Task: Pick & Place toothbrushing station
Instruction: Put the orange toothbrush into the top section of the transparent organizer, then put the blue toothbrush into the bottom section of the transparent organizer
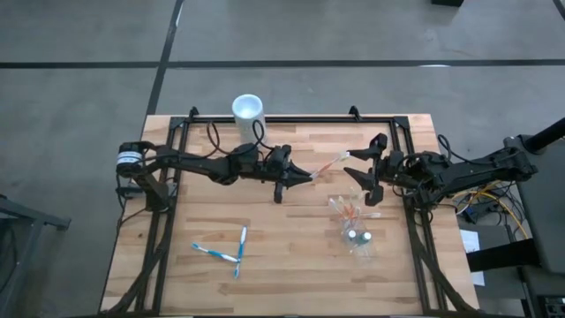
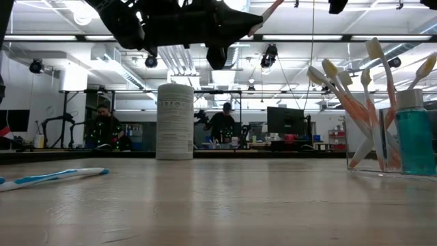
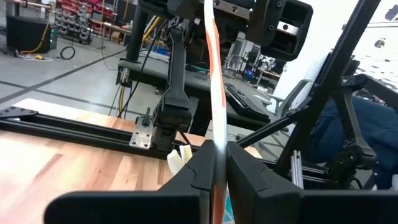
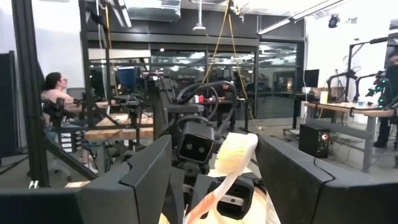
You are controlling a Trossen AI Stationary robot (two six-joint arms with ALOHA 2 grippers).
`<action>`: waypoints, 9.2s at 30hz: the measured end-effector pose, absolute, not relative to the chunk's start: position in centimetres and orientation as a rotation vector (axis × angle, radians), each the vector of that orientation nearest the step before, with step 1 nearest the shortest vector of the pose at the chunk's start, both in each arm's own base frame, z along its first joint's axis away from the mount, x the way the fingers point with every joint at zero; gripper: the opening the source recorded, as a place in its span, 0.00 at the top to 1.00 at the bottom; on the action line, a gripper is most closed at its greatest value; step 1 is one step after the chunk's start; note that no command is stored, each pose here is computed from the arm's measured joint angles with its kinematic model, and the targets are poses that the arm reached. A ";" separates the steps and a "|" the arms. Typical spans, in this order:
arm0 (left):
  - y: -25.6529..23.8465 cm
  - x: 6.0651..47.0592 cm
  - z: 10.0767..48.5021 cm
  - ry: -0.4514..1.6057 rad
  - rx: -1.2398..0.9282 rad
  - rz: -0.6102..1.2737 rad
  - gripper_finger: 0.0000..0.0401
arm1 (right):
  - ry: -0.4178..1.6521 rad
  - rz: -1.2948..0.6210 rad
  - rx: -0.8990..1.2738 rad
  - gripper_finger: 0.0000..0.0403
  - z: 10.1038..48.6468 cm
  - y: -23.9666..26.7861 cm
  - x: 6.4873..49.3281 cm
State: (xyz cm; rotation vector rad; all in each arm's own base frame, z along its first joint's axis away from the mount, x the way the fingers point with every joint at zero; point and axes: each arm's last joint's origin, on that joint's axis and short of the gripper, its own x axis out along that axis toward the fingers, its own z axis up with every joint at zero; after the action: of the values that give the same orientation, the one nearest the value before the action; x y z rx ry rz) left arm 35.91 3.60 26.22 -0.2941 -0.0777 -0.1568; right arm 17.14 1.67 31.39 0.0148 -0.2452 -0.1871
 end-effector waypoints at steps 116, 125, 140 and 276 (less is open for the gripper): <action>3.9 35.9 25.8 -0.055 -0.395 -0.051 0.45 | -0.229 -0.234 -0.067 0.92 30.6 1.8 19.1; 3.9 35.6 26.5 -0.075 -0.399 -0.056 0.46 | -0.242 -0.232 -0.049 0.92 30.8 1.8 18.9; 4.4 34.5 28.5 -0.124 -0.343 -0.046 0.46 | -0.036 -0.206 0.077 0.92 31.8 1.6 16.8; 4.5 34.5 27.9 -0.069 -0.335 -0.028 0.46 | 0.138 0.124 0.210 0.74 31.6 2.9 15.4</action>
State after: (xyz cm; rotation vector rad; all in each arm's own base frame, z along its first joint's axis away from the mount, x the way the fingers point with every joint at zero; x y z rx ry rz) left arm 34.49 4.51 27.87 -0.3347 -0.0688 -0.0277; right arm 15.43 2.86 31.64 0.2097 0.1384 0.1240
